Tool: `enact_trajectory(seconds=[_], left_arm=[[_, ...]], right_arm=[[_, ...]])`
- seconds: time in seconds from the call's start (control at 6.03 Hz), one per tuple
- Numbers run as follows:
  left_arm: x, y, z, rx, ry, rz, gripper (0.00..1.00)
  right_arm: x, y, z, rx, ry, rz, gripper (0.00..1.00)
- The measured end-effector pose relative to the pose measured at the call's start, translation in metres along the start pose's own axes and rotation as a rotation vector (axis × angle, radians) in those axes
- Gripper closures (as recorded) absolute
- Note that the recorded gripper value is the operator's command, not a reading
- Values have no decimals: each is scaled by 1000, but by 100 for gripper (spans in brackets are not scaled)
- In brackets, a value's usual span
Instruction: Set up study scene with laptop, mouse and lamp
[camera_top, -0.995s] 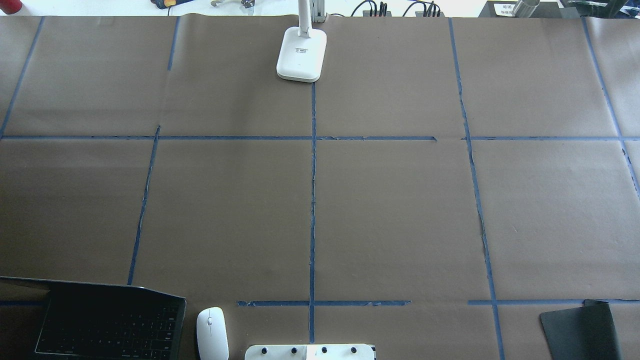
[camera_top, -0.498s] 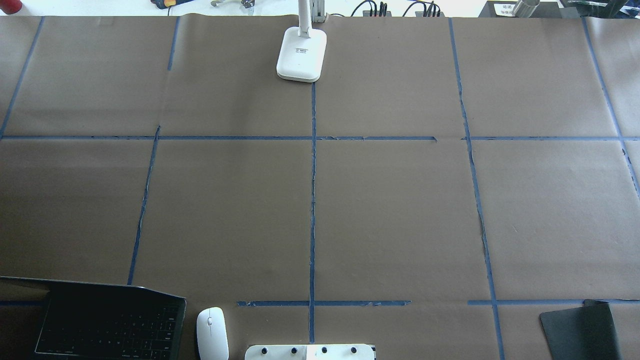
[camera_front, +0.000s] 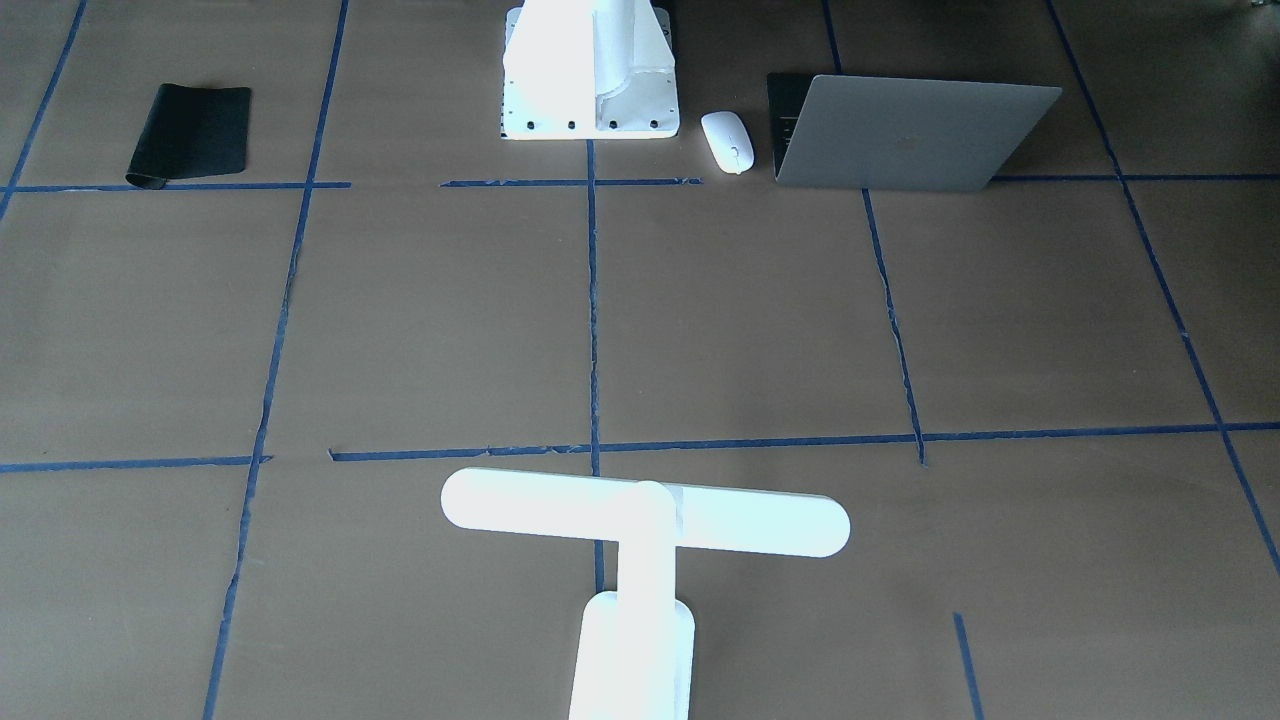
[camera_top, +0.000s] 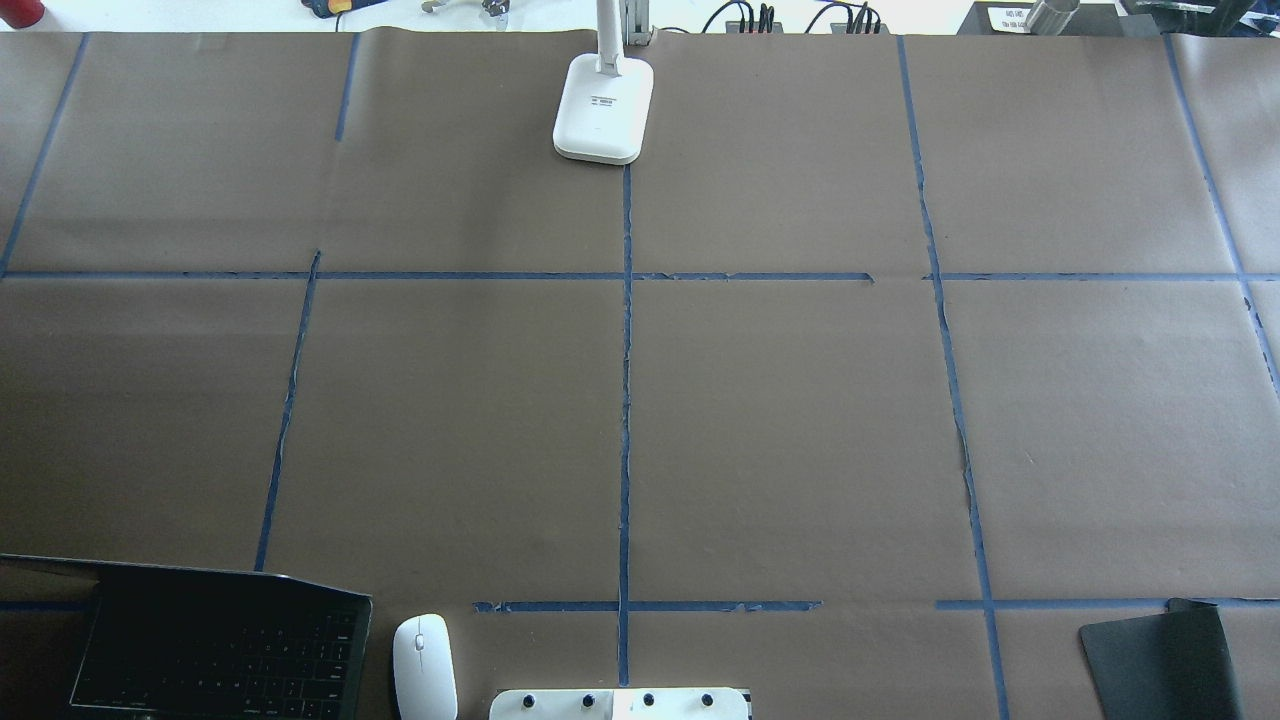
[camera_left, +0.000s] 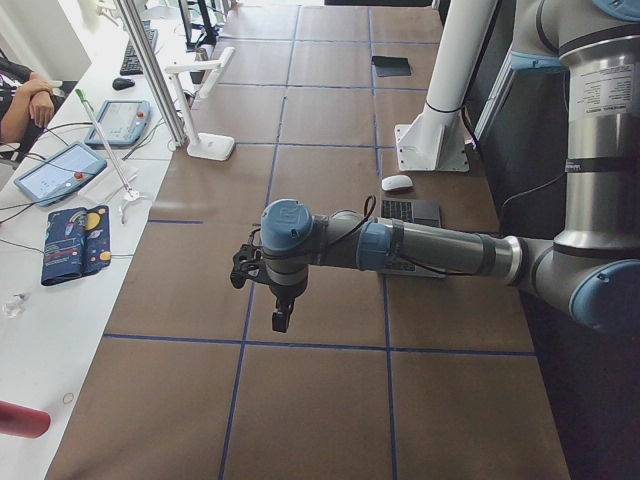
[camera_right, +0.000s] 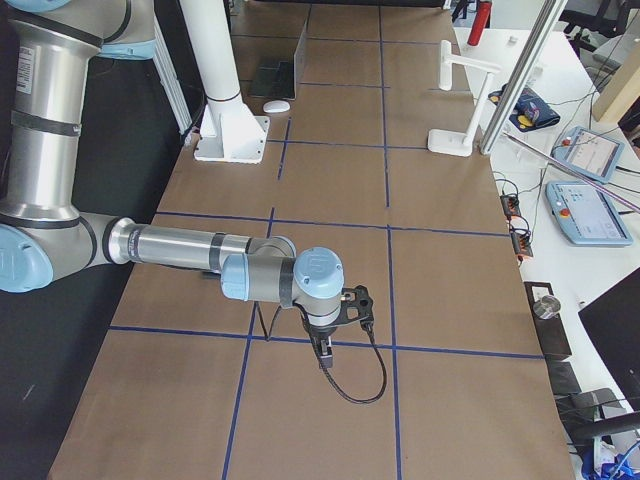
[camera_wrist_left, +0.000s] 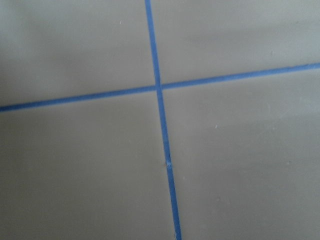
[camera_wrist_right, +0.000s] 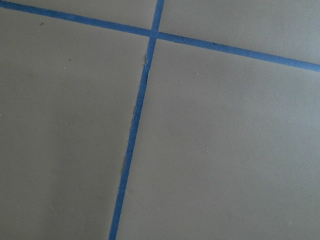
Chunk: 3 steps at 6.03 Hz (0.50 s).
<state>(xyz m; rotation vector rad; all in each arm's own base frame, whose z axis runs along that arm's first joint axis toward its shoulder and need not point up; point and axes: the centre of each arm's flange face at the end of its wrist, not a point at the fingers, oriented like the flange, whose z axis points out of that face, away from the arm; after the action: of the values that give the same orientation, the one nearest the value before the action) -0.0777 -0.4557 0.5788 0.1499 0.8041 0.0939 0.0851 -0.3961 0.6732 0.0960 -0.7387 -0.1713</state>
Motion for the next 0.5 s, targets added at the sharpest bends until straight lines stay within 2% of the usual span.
enact_trajectory(seconds=[0.17,0.33,0.5], left_arm=[[5,-5,-5,15,1,-2,0],[15,-9,-10,53,0,43,0],[39,-13,-7,118,5,165,0]], right_arm=[[0,0,0,0,0,-1,0],[0,0,0,0,0,-1,0],[0,1,1,-2,0,0,0]])
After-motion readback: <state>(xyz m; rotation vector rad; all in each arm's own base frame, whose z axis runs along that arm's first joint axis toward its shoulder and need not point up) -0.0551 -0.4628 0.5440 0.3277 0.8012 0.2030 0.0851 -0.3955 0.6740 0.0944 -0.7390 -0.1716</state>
